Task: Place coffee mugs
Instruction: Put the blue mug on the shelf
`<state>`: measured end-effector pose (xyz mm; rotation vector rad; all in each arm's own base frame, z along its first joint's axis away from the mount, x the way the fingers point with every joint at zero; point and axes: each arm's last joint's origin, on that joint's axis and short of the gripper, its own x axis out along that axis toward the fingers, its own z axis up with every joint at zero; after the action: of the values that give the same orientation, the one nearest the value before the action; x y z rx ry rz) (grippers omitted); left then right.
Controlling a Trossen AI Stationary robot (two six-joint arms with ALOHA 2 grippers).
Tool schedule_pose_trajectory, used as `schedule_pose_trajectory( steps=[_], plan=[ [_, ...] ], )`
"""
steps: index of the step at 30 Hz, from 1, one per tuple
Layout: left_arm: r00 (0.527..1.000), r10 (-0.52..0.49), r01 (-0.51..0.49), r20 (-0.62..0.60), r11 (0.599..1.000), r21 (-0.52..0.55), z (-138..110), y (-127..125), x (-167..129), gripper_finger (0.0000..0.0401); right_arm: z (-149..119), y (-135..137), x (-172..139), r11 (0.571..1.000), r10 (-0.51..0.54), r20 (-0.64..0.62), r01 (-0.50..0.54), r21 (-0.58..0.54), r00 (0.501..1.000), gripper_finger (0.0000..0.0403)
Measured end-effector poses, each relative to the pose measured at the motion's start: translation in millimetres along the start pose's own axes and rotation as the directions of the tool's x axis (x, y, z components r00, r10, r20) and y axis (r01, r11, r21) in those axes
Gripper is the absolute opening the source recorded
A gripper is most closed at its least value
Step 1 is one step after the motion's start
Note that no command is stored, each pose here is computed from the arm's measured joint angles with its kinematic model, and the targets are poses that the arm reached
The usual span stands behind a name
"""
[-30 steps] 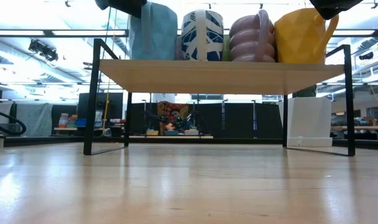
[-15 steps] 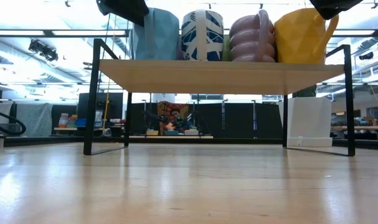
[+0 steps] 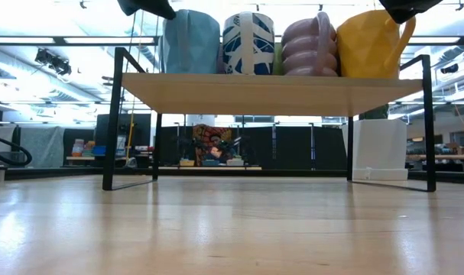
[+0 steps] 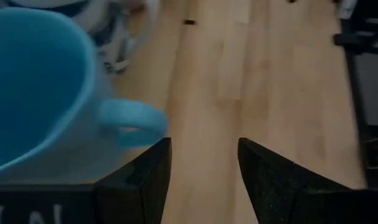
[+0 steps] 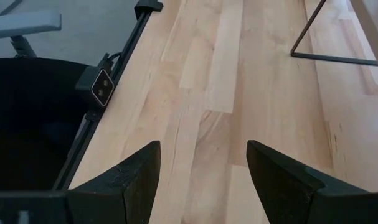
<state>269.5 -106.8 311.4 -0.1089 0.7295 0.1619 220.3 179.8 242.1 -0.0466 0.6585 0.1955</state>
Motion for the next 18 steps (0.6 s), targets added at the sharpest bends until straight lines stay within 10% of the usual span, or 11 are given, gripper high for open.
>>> schedule_pose_trajectory(
  steps=[6,18],
  plan=[
    [0.99,-0.133,0.133,-0.052,0.991,-0.006,0,-5,7,0.0192,0,0,0,1.0,0.0,0.0,0.0,0.0,1.0,0.0244],
    [0.999,-0.042,0.043,-0.017,0.997,0.064,2,-6,24,0.0192,1,0,0,1.0,0.009,0.01,-0.008,-0.006,1.0,0.0244]
  ],
)
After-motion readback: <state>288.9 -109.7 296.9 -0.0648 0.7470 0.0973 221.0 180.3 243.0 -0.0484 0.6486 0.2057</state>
